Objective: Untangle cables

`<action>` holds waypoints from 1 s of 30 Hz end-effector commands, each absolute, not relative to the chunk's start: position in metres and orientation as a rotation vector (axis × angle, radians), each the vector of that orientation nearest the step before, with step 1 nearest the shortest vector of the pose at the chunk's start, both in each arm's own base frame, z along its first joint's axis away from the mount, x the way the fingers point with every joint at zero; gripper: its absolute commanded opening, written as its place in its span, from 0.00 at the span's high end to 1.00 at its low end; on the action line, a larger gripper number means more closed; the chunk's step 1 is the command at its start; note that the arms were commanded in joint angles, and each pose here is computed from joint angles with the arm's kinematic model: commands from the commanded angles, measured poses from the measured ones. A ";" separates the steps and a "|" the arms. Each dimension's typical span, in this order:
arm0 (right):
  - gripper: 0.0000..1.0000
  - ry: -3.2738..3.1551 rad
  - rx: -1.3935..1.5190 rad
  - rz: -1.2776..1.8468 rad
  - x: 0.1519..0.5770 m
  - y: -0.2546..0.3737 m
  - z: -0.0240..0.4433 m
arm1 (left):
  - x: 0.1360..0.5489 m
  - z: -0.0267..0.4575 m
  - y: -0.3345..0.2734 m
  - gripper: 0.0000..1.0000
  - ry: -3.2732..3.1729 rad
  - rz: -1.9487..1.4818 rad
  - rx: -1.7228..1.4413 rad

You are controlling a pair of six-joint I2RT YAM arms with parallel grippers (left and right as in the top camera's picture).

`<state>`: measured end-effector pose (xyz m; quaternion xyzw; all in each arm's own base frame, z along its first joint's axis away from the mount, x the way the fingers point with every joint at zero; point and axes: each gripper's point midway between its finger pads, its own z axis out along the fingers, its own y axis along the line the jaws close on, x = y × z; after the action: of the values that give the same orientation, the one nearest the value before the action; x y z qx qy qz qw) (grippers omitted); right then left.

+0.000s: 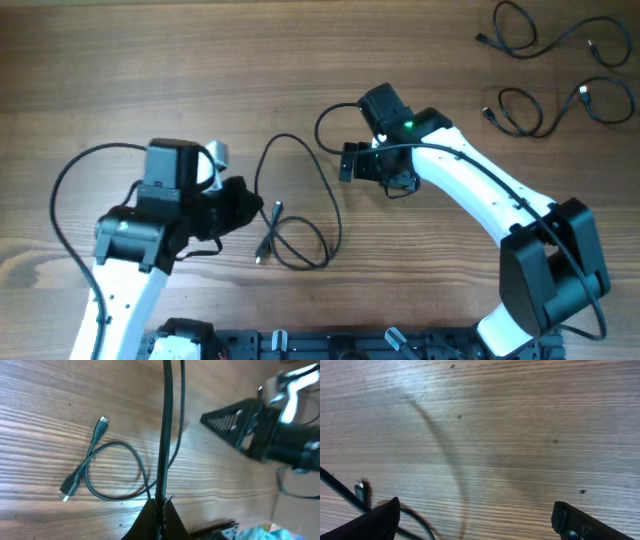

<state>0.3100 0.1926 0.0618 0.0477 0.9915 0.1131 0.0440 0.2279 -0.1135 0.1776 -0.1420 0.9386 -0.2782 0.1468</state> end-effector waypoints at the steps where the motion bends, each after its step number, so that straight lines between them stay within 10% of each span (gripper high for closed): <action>1: 0.00 3.070 0.145 0.324 0.315 0.162 0.053 | 0.228 0.168 -0.110 0.96 2.736 -0.703 -0.378; 9: 0.00 2.957 -0.288 1.001 0.308 0.199 0.084 | 0.210 0.152 -0.144 0.96 2.858 -0.708 -0.177; 30: 0.07 2.969 -0.431 0.664 0.307 0.206 0.066 | 0.214 0.244 -0.209 0.96 2.641 -1.158 0.121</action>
<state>0.3084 0.2093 0.0748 -0.1433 0.9628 0.2253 0.0427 0.2150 -0.2036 0.2317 0.0335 0.9150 -0.3819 0.1254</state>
